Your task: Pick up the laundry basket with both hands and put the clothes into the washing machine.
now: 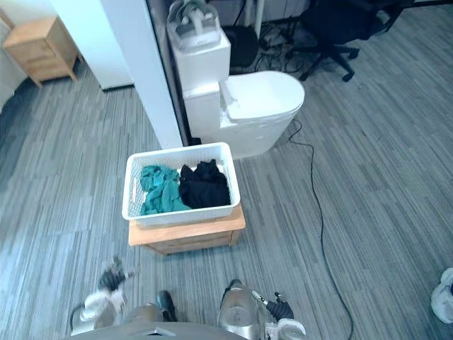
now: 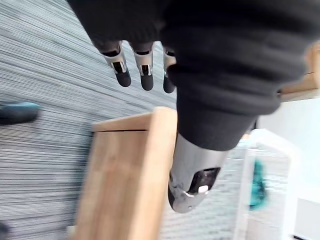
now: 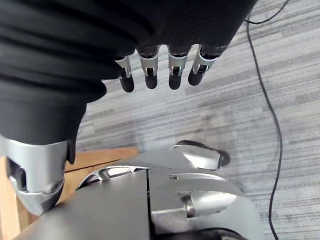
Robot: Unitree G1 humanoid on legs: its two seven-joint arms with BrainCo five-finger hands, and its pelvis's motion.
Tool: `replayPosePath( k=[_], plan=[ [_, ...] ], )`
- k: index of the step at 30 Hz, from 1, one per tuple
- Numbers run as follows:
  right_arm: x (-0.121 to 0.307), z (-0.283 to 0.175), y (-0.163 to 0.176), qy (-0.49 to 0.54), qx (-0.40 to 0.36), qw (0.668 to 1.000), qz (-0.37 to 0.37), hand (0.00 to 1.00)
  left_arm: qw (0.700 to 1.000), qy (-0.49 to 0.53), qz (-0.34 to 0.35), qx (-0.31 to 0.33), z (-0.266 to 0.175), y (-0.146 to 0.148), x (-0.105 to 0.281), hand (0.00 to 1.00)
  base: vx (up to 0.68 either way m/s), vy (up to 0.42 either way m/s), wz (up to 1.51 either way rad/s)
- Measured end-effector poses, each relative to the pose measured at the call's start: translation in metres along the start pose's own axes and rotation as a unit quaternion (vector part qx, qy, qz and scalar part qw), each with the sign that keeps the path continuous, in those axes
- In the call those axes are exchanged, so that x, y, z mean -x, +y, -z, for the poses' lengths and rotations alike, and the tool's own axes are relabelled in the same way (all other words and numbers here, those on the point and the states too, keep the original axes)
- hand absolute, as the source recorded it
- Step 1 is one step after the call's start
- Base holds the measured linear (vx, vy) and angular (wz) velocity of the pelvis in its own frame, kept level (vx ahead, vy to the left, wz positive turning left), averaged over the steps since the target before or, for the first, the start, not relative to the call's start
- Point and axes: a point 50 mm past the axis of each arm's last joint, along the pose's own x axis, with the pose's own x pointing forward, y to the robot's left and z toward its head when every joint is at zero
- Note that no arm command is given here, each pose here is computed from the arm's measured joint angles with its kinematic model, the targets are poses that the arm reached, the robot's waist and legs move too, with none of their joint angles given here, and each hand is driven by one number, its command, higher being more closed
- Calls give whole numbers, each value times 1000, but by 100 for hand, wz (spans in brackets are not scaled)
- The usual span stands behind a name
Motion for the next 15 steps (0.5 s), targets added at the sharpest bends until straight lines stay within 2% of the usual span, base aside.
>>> replayPosePath(
  k=[4,6,9,11,15],
  plan=[
    [-1,-9,1,-20,15,1000,-5,0,980,-192,40,46,-88,-11,7,0,50,128,-5],
    [-1,-12,-5,-28,37,999,-1,0,937,-333,78,69,-150,-25,35,0,66,64,-5],
    [-1,-12,-8,-24,43,999,0,0,892,-433,109,69,-190,-43,60,0,71,30,-2],
    [-2,-12,-9,-23,53,998,-7,0,887,-447,103,58,-197,-47,59,0,30,3,-15],
    [-3,-16,-10,-21,63,998,-13,0,916,-396,62,11,-197,-43,23,0,-35,-4,-20]
  ],
)
